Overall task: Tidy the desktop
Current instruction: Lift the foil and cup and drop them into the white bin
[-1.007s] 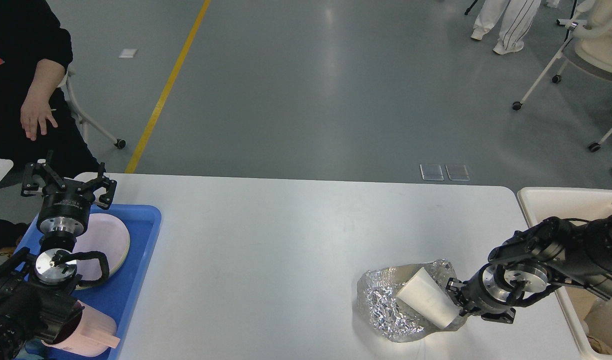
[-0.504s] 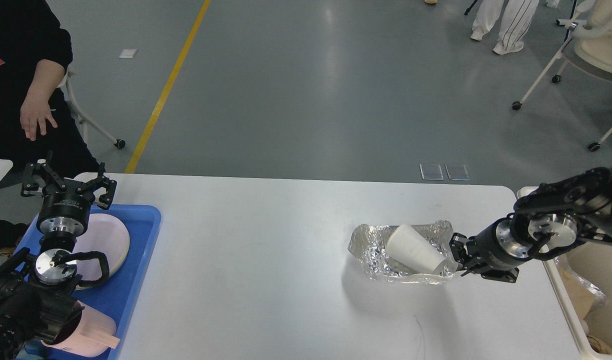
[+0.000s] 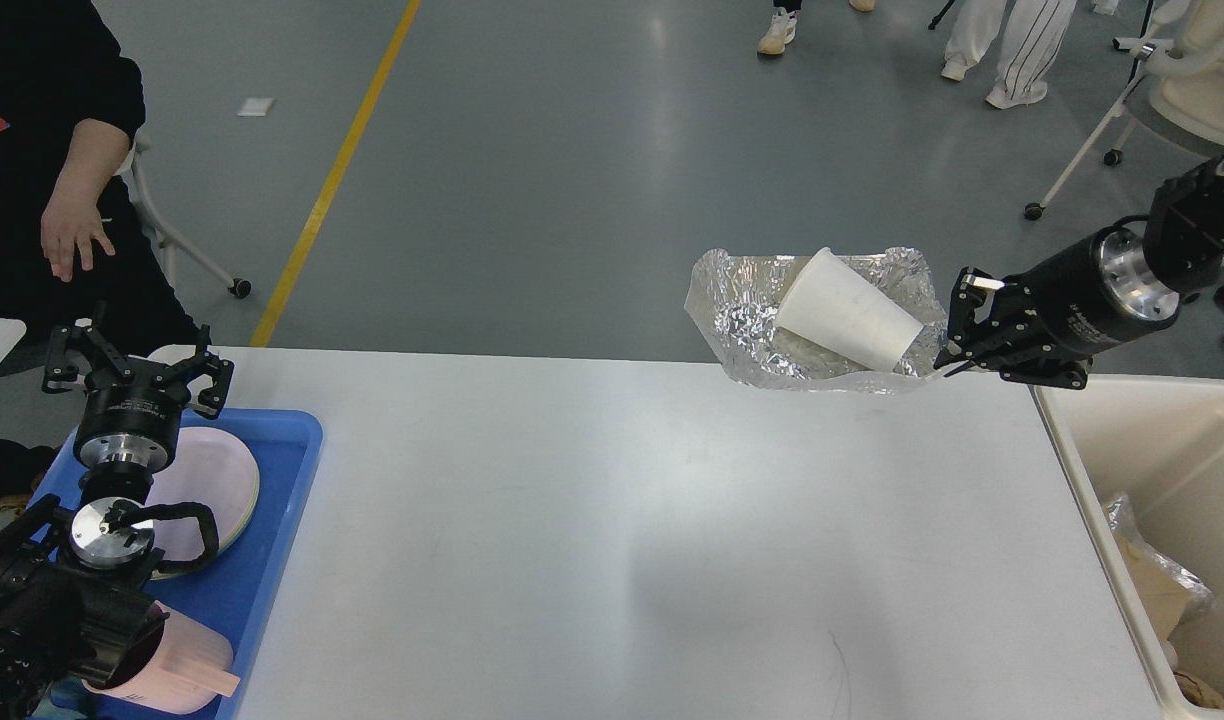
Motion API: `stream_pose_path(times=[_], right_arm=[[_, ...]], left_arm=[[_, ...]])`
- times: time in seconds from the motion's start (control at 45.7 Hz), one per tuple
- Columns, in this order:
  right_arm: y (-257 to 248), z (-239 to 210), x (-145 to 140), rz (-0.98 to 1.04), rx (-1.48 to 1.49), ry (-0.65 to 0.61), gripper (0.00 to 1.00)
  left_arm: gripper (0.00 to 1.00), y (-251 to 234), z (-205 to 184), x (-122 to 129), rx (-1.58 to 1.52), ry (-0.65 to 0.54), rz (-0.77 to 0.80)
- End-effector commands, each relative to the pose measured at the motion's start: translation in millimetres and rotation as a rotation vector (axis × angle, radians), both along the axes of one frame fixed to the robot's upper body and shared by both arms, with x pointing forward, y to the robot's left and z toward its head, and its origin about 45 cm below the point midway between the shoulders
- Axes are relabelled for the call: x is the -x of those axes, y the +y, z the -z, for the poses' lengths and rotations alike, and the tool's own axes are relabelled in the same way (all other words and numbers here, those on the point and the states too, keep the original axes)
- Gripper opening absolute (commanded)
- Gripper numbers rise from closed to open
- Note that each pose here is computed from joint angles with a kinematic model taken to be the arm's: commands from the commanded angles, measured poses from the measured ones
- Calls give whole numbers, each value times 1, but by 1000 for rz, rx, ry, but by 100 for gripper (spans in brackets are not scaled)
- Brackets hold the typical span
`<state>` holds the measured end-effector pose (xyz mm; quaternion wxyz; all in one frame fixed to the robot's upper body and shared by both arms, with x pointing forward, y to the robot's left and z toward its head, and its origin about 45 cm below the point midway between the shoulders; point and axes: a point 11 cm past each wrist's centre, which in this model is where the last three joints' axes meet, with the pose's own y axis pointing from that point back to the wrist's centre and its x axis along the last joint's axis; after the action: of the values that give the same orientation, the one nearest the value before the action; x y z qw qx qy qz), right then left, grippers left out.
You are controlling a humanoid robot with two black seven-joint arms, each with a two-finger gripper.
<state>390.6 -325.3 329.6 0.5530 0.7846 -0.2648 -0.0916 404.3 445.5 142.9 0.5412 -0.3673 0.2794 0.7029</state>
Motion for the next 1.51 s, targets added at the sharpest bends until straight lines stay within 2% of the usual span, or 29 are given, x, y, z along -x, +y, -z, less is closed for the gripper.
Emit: stream_pose_path(times=[0.0, 0.263, 0.438, 0.722, 0.919, 1.095, 1.292, 1.313, 1.335, 1.423, 1.489], right_arm=[[1, -6, -1, -7, -6, -6, 0], [-15, -17, -8, 38, 4, -49, 0], [-67, -8, -10, 164, 106, -76, 0], [-172, 59, 39, 507, 185, -65, 0], [-221, 120, 82, 769, 264, -47, 0], [-243, 158, 111, 883, 348, -52, 0], [-283, 180, 141, 953, 473, -68, 0], [-285, 182, 141, 951, 488, -71, 6], [-288, 183, 141, 947, 503, -77, 19], [-302, 178, 132, 938, 576, -137, 98], [-308, 179, 128, 934, 605, -165, 100]], left_arm=[[96, 0, 0, 0, 0, 0, 0], [96, 0, 0, 0, 0, 0, 0], [96, 0, -1, 0, 0, -1, 0], [96, 0, 0, 0, 0, 0, 0], [96, 0, 0, 0, 0, 0, 0], [96, 0, 0, 0, 0, 0, 0], [96, 0, 0, 0, 0, 0, 0], [96, 0, 0, 0, 0, 0, 0], [96, 0, 0, 0, 0, 0, 0], [96, 0, 0, 0, 0, 0, 0], [96, 0, 0, 0, 0, 0, 0]])
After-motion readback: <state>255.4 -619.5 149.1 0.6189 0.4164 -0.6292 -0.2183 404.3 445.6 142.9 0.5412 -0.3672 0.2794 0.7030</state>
